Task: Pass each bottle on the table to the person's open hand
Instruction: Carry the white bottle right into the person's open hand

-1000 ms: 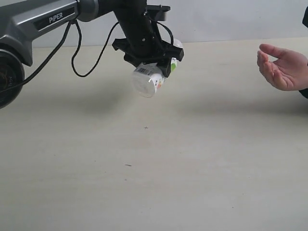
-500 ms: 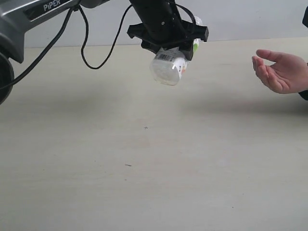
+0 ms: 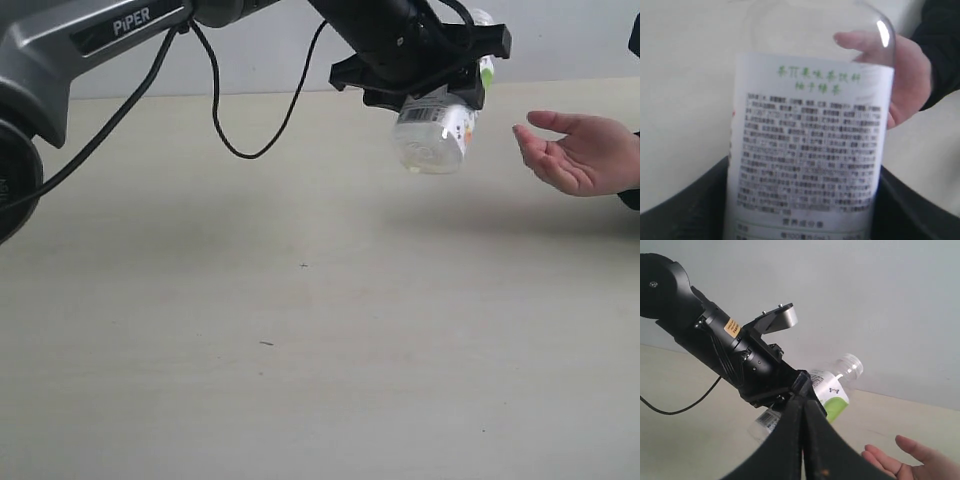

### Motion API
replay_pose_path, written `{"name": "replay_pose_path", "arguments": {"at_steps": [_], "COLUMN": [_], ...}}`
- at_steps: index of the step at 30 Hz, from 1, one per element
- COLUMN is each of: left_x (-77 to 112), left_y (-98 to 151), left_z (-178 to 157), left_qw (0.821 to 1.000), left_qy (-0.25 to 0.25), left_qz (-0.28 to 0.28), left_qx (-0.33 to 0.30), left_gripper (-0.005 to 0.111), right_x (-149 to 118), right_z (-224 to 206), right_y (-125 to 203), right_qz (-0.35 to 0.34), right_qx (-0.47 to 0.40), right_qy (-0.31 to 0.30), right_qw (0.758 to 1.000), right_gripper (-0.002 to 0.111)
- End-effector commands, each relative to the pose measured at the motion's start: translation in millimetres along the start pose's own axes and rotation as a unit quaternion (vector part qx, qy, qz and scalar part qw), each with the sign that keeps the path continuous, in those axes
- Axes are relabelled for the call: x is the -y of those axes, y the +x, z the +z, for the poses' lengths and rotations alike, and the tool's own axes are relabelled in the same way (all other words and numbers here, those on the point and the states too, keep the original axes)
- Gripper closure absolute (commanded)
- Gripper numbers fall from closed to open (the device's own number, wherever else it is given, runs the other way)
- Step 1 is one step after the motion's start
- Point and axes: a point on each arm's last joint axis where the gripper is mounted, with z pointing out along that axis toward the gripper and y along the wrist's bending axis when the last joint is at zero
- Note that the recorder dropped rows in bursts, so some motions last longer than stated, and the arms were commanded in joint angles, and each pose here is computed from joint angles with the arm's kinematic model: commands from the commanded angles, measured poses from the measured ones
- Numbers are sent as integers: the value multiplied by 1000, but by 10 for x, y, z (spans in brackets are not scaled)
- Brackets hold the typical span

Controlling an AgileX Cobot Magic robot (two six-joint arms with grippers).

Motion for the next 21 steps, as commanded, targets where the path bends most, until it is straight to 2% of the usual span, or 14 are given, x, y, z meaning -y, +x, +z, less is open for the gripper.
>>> {"name": "replay_pose_path", "arguments": {"at_steps": [1,3,11,14,21], "left_x": [204,247,338,372,496], "left_y": [-13,-12,8,7,18], "left_z": [-59,-51,-36,-12,144], "left_qw": [999,999,998,997,987], "left_qy": [24,29,45,53,112], "left_qz": [4,-1,-12,-32,-82], "left_qx": [29,37,43,52,80], "left_gripper": [107,107,107,107,107], "right_x": [2,2,-14,-34,-115], "right_z": [-10,-10,-141,-347,-888], "right_y": [-40,-38,-103,-112,49], "right_qz": [-7,-12,40,34,19], "right_qx": [7,6,35,72,173], "right_qy": [2,2,4,13,20], "right_qw": [1000,1000,999,997,985], "right_gripper": [108,108,108,108,108]}}
